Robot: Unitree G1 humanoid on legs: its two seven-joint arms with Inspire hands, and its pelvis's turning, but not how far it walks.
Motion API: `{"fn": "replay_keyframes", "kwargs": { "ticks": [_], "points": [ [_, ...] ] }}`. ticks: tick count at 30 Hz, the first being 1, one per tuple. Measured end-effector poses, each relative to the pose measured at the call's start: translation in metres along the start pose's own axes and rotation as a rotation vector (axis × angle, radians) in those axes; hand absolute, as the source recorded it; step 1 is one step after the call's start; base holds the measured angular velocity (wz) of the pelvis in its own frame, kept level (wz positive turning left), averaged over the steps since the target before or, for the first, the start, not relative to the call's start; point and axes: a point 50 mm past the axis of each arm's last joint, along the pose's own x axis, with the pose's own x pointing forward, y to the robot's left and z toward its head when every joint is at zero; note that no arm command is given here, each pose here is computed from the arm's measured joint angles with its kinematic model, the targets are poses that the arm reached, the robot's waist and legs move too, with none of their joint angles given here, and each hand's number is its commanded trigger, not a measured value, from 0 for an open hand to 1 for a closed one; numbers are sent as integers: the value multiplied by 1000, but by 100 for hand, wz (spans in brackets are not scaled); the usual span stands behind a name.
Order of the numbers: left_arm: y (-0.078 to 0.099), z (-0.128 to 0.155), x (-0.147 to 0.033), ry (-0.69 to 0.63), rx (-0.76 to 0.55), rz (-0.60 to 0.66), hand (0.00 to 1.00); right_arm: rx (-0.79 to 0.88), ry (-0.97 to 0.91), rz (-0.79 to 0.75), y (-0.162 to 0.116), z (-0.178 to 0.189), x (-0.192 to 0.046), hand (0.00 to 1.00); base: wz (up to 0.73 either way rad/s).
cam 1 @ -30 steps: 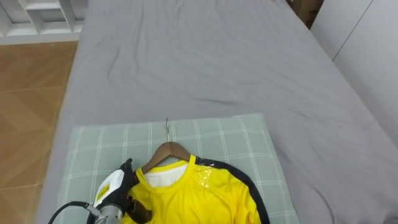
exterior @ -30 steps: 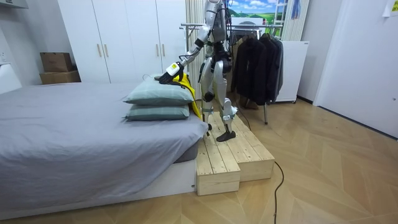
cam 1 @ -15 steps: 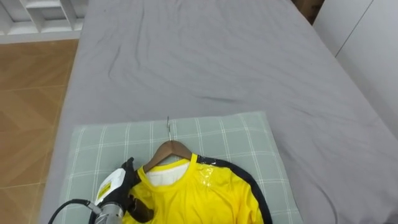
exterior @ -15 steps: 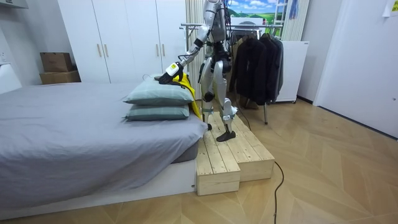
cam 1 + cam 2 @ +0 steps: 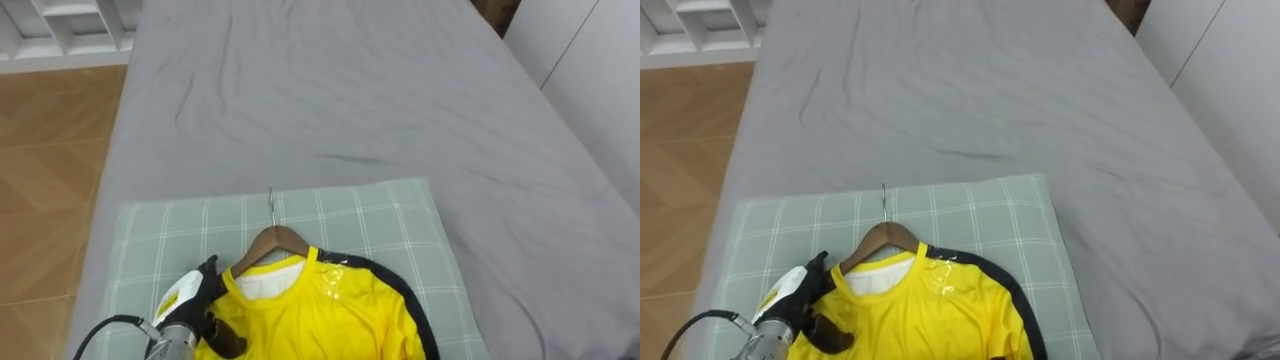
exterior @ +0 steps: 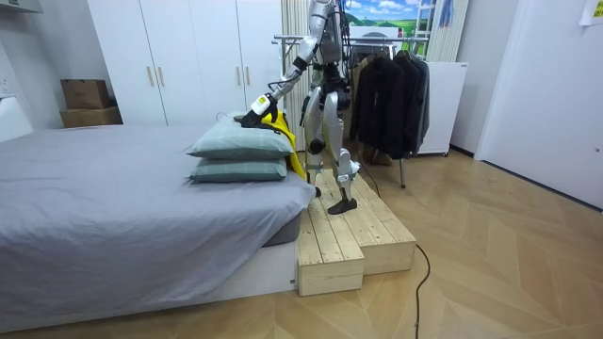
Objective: Hang clothes
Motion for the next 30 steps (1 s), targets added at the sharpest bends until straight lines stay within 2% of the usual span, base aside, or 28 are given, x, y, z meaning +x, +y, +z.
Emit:
{"fn": "replay_keyframes", "kwargs": {
  "ticks": [1,7,18,30],
  "points": [
    [1,0,0,1,1,1,100,0,0,1,0,0,0,0,0],
    [15,-2,4,13,32,30,100,-3,1,-5,-3,0,-1,0,0],
    [2,-11,-1,66,63,-28,100,-28,6,-4,-3,-1,-1,0,0],
    [-1,-16,-3,82,70,-39,100,-27,7,-5,-3,-3,-1,0,-5]
  ]
}}
